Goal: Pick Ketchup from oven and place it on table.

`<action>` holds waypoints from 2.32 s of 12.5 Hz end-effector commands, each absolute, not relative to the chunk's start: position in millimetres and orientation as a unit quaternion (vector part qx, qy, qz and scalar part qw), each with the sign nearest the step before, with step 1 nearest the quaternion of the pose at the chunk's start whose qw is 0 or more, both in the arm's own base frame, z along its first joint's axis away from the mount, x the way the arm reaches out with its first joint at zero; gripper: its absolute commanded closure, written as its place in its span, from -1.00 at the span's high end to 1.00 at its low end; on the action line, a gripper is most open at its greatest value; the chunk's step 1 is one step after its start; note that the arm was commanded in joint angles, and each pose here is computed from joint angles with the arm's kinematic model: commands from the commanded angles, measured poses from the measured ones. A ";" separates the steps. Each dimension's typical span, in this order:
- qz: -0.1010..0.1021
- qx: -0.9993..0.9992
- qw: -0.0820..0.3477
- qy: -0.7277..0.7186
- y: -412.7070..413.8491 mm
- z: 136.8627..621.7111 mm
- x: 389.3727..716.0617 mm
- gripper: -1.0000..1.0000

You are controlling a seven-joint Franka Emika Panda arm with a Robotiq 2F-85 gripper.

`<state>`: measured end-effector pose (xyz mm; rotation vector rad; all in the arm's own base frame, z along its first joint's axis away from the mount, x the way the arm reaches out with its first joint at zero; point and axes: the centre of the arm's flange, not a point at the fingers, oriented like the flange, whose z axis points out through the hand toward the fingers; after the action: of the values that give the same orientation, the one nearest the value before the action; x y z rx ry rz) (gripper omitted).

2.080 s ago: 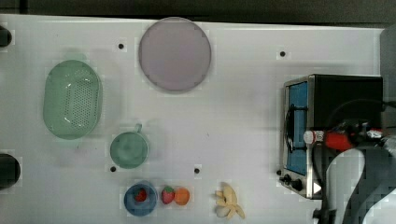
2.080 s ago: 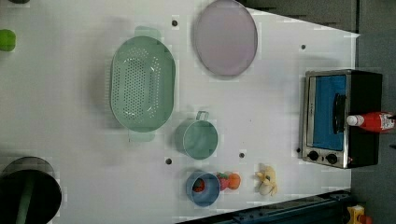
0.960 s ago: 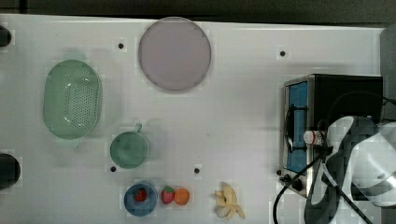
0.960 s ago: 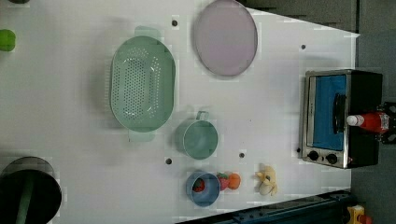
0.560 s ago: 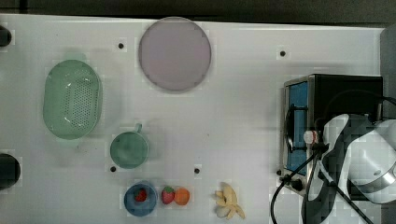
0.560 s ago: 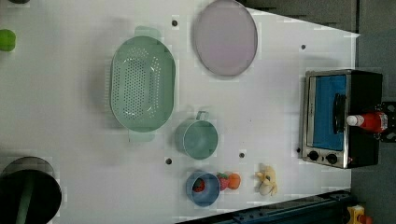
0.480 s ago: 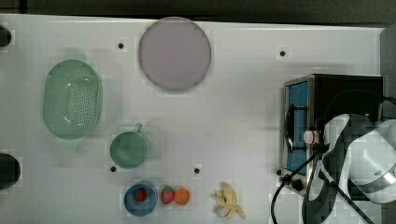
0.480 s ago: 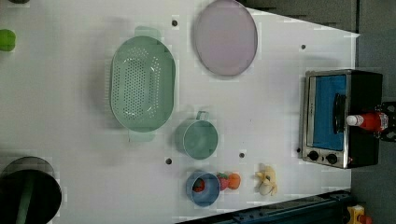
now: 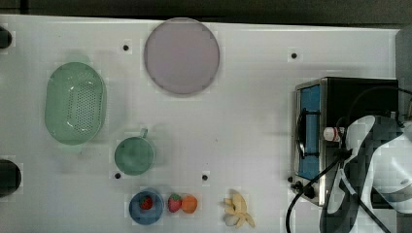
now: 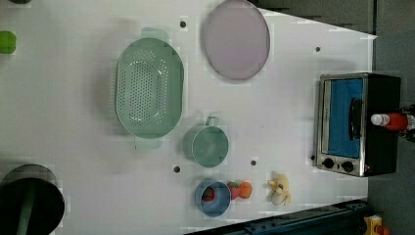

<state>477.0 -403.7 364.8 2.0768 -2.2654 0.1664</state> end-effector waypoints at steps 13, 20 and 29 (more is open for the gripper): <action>0.020 0.911 -0.040 -0.410 -63.4 596.5 573.8 0.29; -0.076 0.886 0.027 -0.456 17.3 428.8 548.2 0.29; -0.057 0.880 0.038 -0.470 3.1 211.9 522.3 0.29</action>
<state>497.0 -3.5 172.6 2.6647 -1.3627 -0.3035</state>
